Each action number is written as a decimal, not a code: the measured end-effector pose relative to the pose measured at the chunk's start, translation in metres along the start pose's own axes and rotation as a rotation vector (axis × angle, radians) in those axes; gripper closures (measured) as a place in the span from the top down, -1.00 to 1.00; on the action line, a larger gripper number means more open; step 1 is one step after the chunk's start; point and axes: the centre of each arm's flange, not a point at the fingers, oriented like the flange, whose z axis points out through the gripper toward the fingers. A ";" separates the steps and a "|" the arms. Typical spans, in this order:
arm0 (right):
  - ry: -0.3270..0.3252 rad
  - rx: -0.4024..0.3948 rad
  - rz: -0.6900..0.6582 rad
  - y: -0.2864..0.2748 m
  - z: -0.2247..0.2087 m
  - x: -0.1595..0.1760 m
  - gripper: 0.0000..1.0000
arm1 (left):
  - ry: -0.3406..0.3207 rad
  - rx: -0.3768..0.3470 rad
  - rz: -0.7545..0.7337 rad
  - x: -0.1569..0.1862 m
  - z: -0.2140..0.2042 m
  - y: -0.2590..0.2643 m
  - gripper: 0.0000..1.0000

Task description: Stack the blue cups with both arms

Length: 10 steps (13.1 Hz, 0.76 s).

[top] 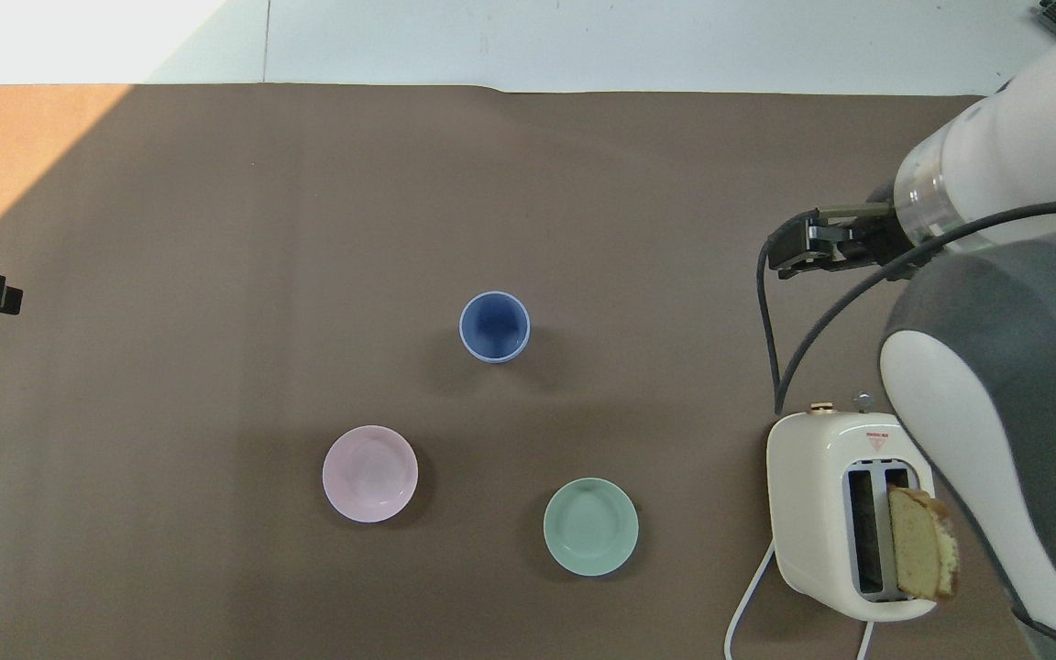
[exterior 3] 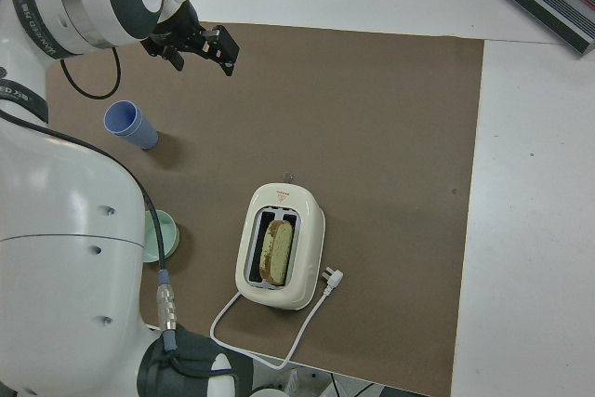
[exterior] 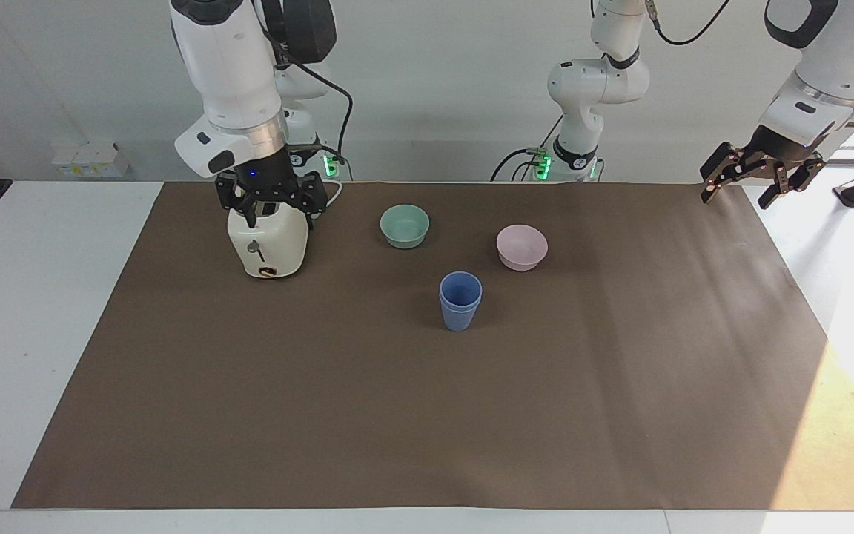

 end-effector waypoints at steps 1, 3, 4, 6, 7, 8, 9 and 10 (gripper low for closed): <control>-0.008 -0.003 0.006 0.004 -0.004 -0.002 1.00 | 0.000 0.000 0.000 0.000 0.000 0.000 1.00; -0.012 -0.004 0.031 0.019 -0.011 -0.002 1.00 | 0.000 0.000 0.001 0.000 0.000 0.000 1.00; -0.008 -0.003 0.051 0.030 -0.014 -0.002 1.00 | 0.000 0.000 0.005 0.000 0.000 0.002 1.00; -0.005 0.009 0.090 0.052 -0.019 -0.001 1.00 | 0.003 0.000 0.033 0.002 -0.002 0.017 1.00; -0.006 0.025 0.110 0.062 -0.020 0.000 1.00 | 0.004 -0.001 0.048 0.003 -0.002 0.026 1.00; -0.007 0.038 0.131 0.075 -0.021 0.001 1.00 | 0.005 -0.001 0.054 0.003 -0.002 0.031 1.00; -0.008 0.042 0.137 0.088 -0.021 0.002 1.00 | 0.006 0.000 0.053 0.003 -0.003 0.031 1.00; -0.008 0.043 0.122 0.100 -0.021 0.002 1.00 | 0.008 0.000 0.049 0.003 -0.003 0.029 1.00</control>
